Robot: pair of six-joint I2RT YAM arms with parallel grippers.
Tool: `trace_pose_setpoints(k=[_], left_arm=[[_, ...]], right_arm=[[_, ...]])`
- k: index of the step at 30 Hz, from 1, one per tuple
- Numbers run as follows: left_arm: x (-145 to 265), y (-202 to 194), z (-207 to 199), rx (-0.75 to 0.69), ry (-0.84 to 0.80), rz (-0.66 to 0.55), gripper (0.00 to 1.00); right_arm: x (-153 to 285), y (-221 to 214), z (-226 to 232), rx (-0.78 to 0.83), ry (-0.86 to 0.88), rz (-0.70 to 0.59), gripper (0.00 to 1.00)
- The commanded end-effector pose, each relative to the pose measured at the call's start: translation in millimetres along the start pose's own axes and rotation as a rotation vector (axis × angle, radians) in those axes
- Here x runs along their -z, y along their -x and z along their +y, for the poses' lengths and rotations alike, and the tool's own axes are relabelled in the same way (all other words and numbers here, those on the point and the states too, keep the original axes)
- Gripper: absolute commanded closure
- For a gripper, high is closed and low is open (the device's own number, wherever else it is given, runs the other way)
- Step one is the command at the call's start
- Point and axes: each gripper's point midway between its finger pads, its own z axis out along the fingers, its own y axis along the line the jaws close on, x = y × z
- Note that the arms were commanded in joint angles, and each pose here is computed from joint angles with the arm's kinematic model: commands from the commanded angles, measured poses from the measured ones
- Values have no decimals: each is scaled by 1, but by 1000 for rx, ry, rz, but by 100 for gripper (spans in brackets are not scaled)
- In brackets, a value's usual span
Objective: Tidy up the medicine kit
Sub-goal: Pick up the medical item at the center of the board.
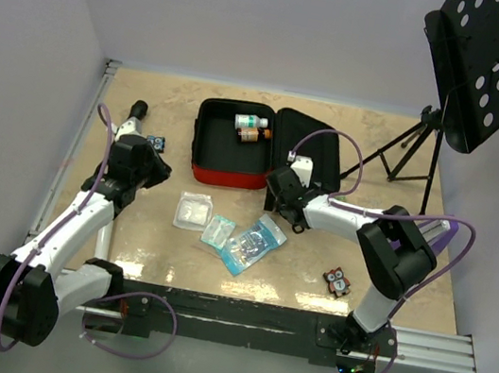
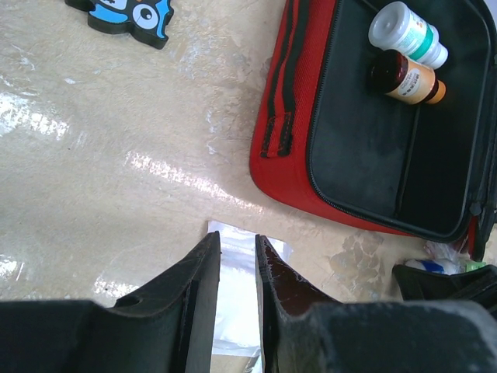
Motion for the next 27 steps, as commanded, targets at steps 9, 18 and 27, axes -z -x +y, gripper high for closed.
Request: trace_pose_setpoints(k=[9,18,27], left_arm=[[0,2,-1,1,-10,-16,71],[1,3,-1,1,-13,-20,71],[5,3,0,-2,-11,-24,71]], right_arm=[[12,13,9,-26,78,-34,45],[49,15,28,-13,148,-58,68],[133,36,72,-34,299,-111,71]])
